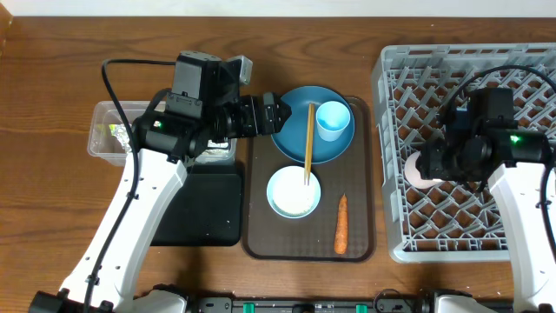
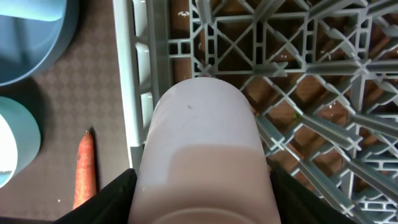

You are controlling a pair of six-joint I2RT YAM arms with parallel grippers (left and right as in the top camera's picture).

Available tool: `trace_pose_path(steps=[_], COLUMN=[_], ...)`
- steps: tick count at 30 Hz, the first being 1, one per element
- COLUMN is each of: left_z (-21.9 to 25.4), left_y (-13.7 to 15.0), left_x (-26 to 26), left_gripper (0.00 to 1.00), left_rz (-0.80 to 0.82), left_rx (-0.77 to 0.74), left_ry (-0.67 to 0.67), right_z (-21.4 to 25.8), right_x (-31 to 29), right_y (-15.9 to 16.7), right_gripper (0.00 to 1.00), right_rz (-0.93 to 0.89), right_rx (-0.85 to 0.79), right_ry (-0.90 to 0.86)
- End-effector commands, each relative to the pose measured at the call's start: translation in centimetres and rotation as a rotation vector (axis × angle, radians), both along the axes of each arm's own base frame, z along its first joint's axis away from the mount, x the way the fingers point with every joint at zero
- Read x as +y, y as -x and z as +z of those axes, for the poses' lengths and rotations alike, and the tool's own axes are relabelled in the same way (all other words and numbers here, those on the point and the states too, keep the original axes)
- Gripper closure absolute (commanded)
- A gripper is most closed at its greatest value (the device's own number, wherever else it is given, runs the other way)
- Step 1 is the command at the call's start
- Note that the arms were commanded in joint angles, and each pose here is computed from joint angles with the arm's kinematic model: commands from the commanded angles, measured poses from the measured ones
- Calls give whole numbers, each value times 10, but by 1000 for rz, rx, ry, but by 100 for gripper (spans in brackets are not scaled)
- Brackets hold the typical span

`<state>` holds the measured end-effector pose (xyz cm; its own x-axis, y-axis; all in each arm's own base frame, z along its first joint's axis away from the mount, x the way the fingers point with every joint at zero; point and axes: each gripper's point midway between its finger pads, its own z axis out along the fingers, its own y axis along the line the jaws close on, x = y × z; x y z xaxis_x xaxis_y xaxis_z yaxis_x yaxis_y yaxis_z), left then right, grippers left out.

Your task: Sort waste into correct bins and load items into the dishwasher rack

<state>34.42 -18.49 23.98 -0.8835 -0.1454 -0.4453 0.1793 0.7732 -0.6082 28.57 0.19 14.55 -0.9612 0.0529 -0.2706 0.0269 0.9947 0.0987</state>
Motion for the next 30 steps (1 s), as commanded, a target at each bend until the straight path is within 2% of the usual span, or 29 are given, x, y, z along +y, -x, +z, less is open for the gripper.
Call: trace_pose_path(steps=[1,7,9,11,14,19,27,30], left_z=[-4,-4,-4,-4,-4,-4,-4,-4], left_y=[-2,-2,-2,-2,-2,-2,-2,-2], left_x=[3,3,3,3,3,3,3,3], left_gripper=[1,1,1,1,1,1,1,1], left_rz=[1,1,1,1,1,1,1,1], left_rx=[0,0,0,0,0,0,0,0], left_ry=[-15,-15,-15,-15,-15,-15,-15,-15], right_z=[-13,-23,-22,-22,-23,-23,-23,-23], right_x=[5,11,11,11,11,11,11,11], right_y=[4,1,0,0,2,3,4,4], right_gripper=[94,92,85,75,65,29,21,12], right_rz=[-9,13,13,13,13,13,14,14], right_rx=[28,14,8,9,18,22,23,27], right_ry=[-1,0,0,0,0,0,0,0])
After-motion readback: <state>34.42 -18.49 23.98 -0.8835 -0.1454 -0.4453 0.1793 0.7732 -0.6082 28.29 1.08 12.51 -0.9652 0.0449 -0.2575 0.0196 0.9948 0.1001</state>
